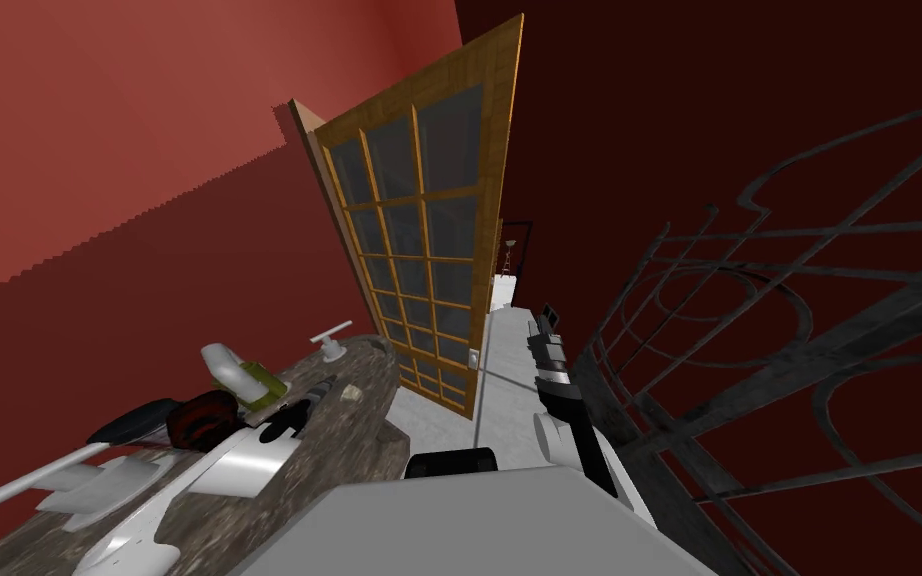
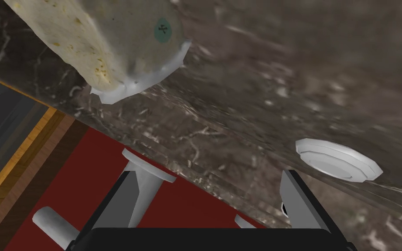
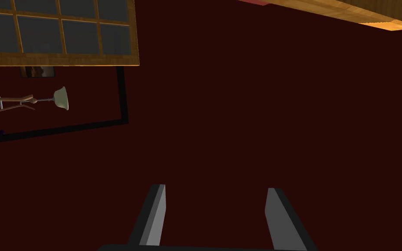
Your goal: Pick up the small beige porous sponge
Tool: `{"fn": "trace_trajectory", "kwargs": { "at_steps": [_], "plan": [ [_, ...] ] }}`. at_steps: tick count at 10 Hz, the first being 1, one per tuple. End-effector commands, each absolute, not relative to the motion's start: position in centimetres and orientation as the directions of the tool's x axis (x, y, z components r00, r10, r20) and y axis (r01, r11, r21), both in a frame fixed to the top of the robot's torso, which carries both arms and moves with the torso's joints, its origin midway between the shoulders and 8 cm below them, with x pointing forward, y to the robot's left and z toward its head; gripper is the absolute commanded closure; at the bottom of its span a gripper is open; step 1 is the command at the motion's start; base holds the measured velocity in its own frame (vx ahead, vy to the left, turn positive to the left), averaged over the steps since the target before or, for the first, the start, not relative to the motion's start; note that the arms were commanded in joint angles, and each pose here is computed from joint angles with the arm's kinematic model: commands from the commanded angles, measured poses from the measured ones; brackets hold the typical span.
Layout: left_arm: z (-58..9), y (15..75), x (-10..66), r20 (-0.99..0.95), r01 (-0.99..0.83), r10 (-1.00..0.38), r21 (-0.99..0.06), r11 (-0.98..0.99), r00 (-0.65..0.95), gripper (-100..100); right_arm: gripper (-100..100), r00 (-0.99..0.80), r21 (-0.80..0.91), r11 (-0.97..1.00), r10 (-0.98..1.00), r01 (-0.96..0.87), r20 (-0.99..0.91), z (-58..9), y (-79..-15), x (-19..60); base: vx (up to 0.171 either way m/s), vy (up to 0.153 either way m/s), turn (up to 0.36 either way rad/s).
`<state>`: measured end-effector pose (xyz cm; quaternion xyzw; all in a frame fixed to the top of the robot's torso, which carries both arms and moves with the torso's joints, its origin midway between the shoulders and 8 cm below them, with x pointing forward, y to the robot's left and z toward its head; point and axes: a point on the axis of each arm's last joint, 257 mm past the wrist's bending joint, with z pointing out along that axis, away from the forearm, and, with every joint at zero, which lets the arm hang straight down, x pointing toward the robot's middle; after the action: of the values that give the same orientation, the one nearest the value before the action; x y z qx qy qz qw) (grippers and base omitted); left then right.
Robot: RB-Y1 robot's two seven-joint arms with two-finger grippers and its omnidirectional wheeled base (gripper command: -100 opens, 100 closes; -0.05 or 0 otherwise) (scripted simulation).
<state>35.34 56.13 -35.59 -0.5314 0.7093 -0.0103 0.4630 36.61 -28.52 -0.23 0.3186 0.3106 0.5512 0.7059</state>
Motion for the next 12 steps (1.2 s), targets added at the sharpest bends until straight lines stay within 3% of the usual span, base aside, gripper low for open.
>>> {"fn": "trace_trajectory", "kwargs": {
  "at_steps": [1,12],
  "plan": [
    [-36.0,56.8,36.0,-0.655,-0.76,-0.756,-0.505,0.409,0.028,-100,0,0.2,0.792,0.189,0.976,-0.58,-0.087,-0.2,-28.5,36.6,-0.127,0.053,-0.152],
    [-38.2,57.0,43.0,-0.633,-0.799,-0.768,-0.511,0.317,0.099,-100,0,0.199,0.792,0.19,0.976,-0.581,-0.087,-0.2,-28.5,36.6,-0.094,0.042,-0.061]
  ]
}}
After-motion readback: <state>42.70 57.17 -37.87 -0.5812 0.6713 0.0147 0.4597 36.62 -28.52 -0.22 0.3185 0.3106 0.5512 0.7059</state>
